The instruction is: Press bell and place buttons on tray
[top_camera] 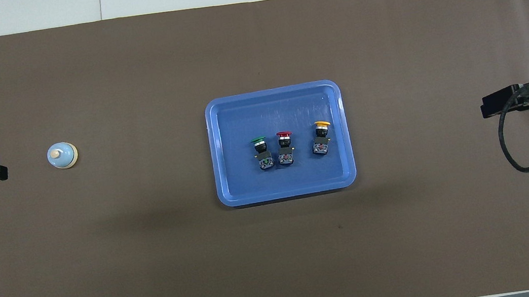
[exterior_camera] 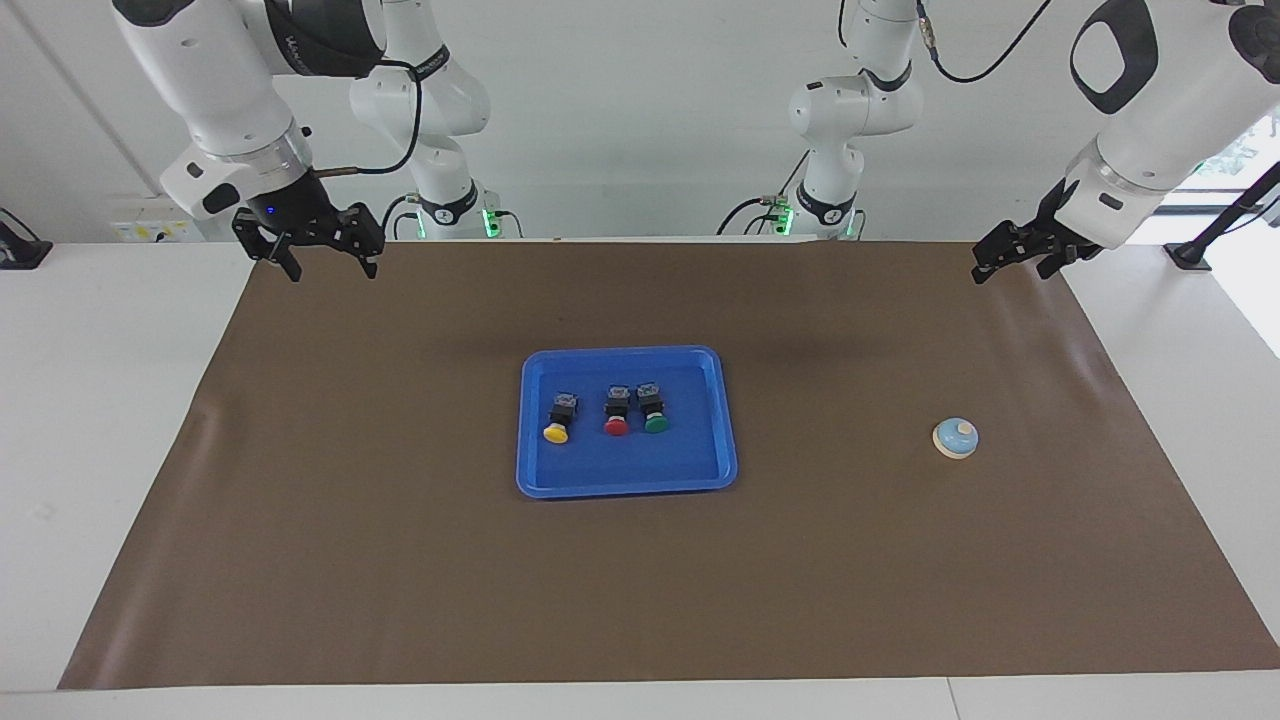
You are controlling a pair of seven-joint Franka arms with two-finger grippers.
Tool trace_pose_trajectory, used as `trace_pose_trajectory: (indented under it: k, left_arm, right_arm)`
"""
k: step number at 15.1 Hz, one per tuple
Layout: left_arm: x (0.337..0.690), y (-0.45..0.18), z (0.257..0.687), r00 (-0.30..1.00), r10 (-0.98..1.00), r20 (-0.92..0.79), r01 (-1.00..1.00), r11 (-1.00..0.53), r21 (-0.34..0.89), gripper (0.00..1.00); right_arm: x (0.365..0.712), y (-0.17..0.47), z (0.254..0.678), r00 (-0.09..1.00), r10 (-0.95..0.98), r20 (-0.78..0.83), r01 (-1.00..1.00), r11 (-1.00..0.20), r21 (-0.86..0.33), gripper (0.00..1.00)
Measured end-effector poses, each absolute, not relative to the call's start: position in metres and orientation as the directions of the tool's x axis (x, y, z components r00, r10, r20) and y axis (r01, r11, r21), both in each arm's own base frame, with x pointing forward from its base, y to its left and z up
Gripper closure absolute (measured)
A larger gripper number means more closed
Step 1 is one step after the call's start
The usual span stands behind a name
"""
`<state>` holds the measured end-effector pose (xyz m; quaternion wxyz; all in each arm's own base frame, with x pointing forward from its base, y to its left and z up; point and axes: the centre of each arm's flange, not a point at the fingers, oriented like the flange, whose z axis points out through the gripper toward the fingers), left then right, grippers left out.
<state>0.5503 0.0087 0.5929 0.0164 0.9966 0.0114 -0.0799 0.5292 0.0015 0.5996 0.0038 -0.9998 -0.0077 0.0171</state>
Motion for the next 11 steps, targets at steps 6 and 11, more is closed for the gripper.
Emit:
trace_pose_trajectory:
  k: [6, 11]
  left_arm:
    - [0.5503, 0.0087, 0.5929, 0.987, 0.020, -0.160, 0.025, -0.999, 0.031, 0.00]
    - [0.5503, 0.0087, 0.5929, 0.987, 0.020, -0.160, 0.025, -0.999, 0.031, 0.00]
  right_arm:
    - [0.5415, -0.0005, 0.6009, 0.999, 0.016, -0.049, 0.015, -1.000, -0.007, 0.00]
    - [0.5417, -0.0005, 0.5996, 0.998, 0.016, -0.055, 0.015, -1.000, -0.007, 0.00]
